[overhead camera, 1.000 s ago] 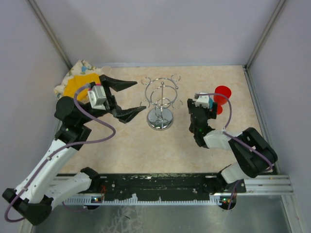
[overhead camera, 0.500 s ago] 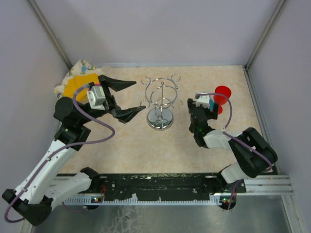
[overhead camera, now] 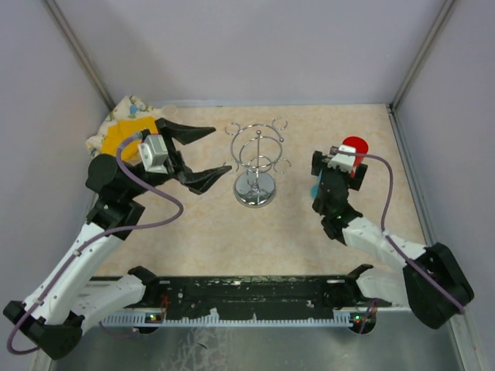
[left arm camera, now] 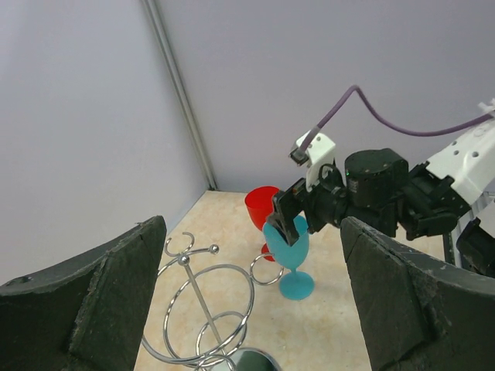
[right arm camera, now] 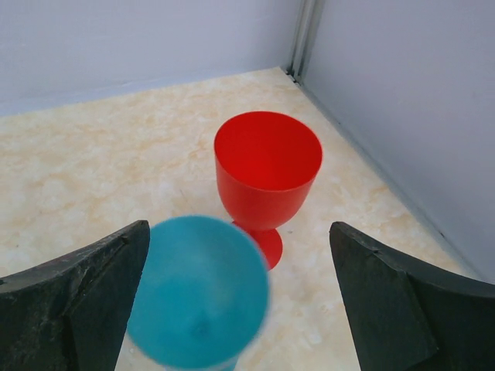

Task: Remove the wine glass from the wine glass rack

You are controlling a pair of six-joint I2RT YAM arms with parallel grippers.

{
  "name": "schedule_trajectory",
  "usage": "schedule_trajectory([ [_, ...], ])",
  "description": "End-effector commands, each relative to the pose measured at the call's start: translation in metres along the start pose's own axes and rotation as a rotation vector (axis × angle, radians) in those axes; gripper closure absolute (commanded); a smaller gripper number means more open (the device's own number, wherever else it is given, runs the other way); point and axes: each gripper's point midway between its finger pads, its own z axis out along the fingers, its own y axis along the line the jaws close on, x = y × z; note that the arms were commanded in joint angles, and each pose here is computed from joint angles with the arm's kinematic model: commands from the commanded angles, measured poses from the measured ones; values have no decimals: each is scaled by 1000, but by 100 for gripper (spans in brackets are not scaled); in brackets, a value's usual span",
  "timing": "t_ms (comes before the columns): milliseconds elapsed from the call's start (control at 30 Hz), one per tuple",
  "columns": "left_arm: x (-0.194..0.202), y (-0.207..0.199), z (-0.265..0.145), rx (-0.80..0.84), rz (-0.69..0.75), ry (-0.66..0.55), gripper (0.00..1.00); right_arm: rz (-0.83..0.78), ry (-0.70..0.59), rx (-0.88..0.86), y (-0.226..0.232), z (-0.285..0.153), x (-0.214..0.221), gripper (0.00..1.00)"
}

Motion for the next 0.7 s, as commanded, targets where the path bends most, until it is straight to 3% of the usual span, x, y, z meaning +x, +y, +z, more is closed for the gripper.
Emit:
schedule_trajectory([
  [0, 2, 4, 0, -27, -22, 9, 0, 48, -14, 27, -18, -11, -18, 1],
  [300, 5, 13, -1, -78, -27, 24, 0, 76, -11, -10, -24, -18, -49, 1],
  [433, 16, 71, -12, -405, -43, 106, 0, 152, -27, -112, -14, -25, -93, 1],
  [500, 40, 111, -19, -616, -79, 235, 0, 179, -31, -182, -6, -29, -119, 1],
  [567, 79, 146, -39, -836, -145, 452, 0, 171, -12, -251, 7, -31, -142, 1],
  [667, 127, 182, -66, -1050, -227, 696, 0, 149, 30, -336, 28, -31, -166, 1],
])
